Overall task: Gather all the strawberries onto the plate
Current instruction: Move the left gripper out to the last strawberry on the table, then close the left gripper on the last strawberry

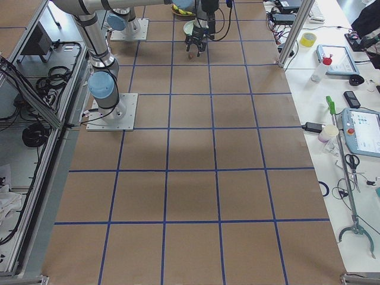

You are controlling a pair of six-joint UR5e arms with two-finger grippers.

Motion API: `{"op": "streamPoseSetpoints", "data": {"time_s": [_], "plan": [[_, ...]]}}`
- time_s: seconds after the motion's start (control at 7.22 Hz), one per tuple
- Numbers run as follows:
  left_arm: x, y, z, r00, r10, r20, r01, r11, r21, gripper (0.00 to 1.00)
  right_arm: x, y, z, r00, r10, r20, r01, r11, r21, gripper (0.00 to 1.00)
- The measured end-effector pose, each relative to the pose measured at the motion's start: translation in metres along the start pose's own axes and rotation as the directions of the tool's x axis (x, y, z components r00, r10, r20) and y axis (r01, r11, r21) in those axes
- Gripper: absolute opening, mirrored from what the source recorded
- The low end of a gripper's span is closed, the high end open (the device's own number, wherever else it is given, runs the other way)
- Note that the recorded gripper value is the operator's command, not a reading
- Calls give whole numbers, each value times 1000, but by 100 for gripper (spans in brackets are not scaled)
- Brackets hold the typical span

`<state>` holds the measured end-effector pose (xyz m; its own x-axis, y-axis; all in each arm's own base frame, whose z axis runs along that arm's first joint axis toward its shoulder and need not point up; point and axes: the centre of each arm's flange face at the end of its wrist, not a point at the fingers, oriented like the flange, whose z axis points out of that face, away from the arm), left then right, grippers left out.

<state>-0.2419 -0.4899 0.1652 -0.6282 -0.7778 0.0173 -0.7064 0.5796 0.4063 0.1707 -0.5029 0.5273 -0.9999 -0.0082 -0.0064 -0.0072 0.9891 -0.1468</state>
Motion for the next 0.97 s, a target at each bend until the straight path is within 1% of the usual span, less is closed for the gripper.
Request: {"op": "streamPoseSetpoints", "data": {"time_s": [0.14,0.28,0.83,0.97], "plan": [[0,1,4,1000,3,6,-3,1000,-3,5,0,0,0,1000,0,1,0,1000,0,100],[1,2,4,1000,5,6,-5,1000,-2,0,0,0,1,1000,0,1,0,1000,-1,100],[7,4,-7,999,41,-14,-40,999,17,0,0,0,0,1000,0,-1,0,1000,-2,100],[13,6,-20,998,62,-32,-61,997,36,0,0,0,1,1000,0,0,0,1000,-3,100]]}}
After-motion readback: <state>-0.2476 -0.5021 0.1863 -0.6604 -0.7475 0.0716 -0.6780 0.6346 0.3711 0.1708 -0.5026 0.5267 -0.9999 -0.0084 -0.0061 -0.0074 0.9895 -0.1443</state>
